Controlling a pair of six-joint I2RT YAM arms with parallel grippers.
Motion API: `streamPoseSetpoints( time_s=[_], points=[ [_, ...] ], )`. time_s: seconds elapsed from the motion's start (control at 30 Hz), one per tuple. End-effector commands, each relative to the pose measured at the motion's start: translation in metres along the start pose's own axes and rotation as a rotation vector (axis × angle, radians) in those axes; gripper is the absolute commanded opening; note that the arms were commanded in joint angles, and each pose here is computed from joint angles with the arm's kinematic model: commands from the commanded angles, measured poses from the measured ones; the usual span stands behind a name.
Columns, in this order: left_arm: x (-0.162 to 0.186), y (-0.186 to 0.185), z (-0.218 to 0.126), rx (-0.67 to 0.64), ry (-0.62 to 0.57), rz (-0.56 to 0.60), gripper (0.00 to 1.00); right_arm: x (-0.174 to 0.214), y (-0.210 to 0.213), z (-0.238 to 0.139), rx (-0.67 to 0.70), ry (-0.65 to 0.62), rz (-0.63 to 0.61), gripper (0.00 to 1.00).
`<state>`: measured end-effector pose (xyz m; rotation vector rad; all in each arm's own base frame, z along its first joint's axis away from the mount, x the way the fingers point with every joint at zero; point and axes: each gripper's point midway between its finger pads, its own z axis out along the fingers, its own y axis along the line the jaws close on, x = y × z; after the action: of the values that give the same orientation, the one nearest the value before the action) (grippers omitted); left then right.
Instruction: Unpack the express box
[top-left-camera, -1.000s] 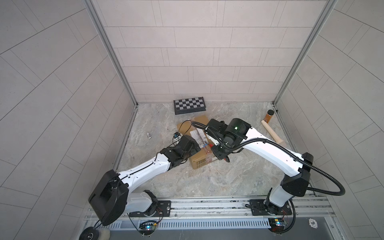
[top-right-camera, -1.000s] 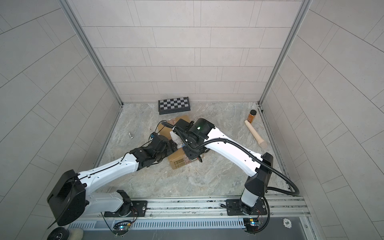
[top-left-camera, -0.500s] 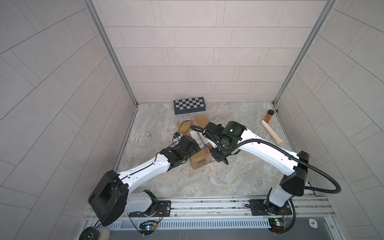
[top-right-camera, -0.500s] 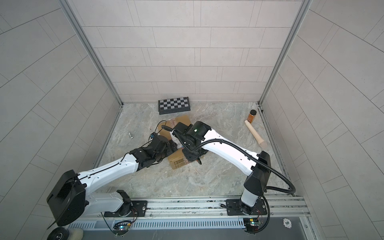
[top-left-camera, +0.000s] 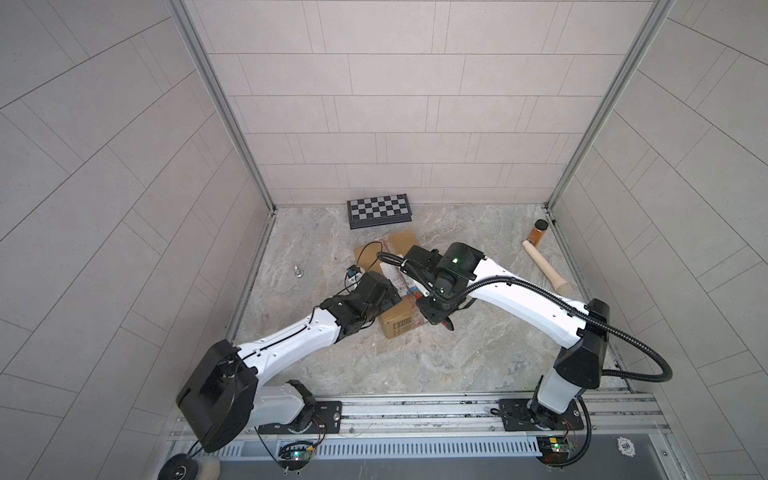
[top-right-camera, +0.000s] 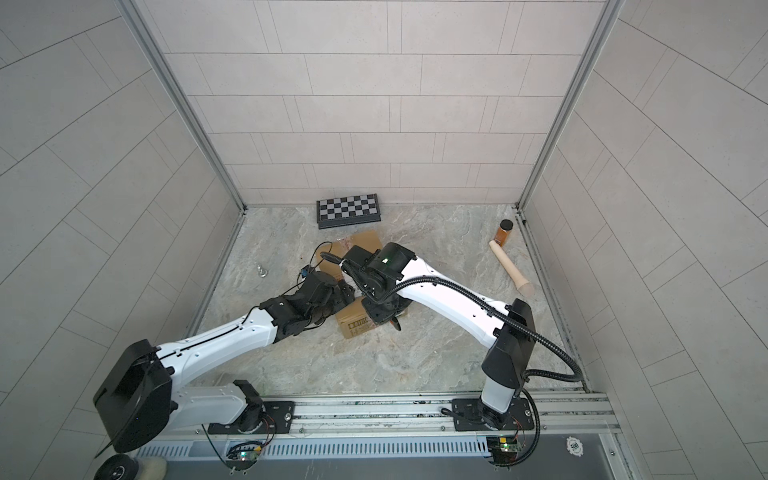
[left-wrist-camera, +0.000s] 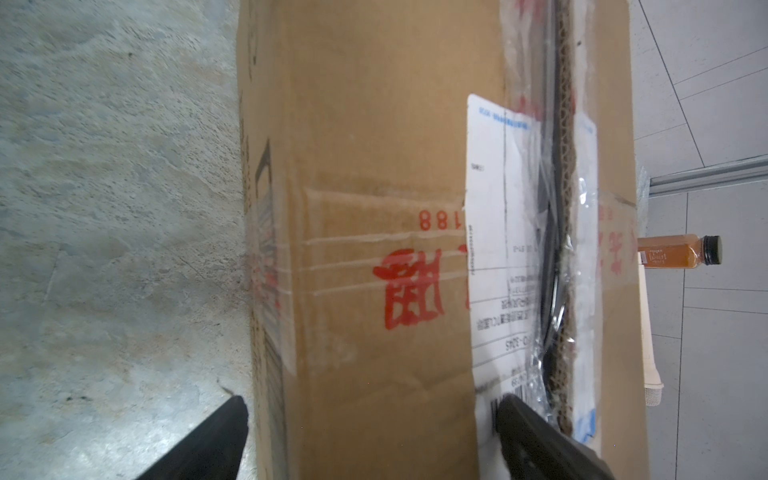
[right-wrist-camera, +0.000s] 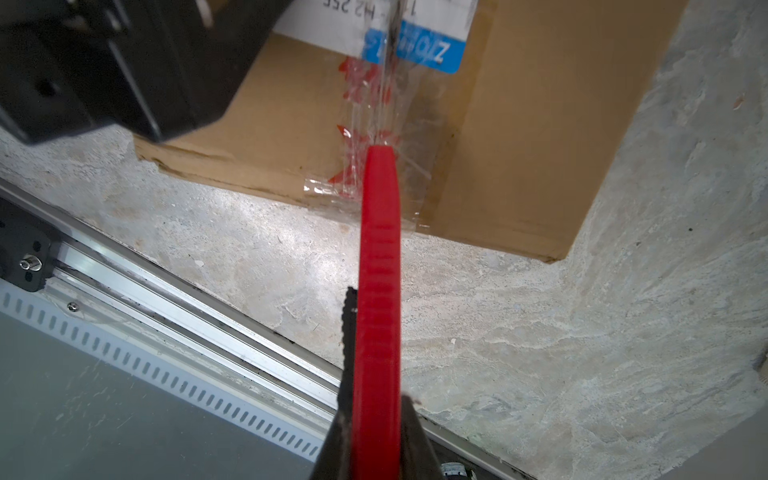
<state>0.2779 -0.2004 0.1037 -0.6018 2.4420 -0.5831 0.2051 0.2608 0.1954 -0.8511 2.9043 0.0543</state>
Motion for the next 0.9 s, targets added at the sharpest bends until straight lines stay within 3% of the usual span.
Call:
streamPoseSetpoints(
  time_s=[0.0,0.47,0.67,0.87],
  points=[
    [0.045,0.085,0.008,-0.296,0.158,0.081,0.96,-0.004,0.012,0.010,-0.022,0.025,-0.025,0.00],
    [0.048,0.093,0.006,-0.332,0.165,0.072,0.96,0.042,0.007,-0.013,-0.019,0.132,-0.053,0.00],
    [0.046,0.091,0.006,-0.324,0.159,0.074,0.96,0.038,0.013,-0.008,-0.032,0.118,-0.053,0.00],
    [0.041,0.083,0.003,-0.288,0.143,0.085,0.96,0.006,0.024,0.008,-0.043,0.076,-0.062,0.00]
  ],
)
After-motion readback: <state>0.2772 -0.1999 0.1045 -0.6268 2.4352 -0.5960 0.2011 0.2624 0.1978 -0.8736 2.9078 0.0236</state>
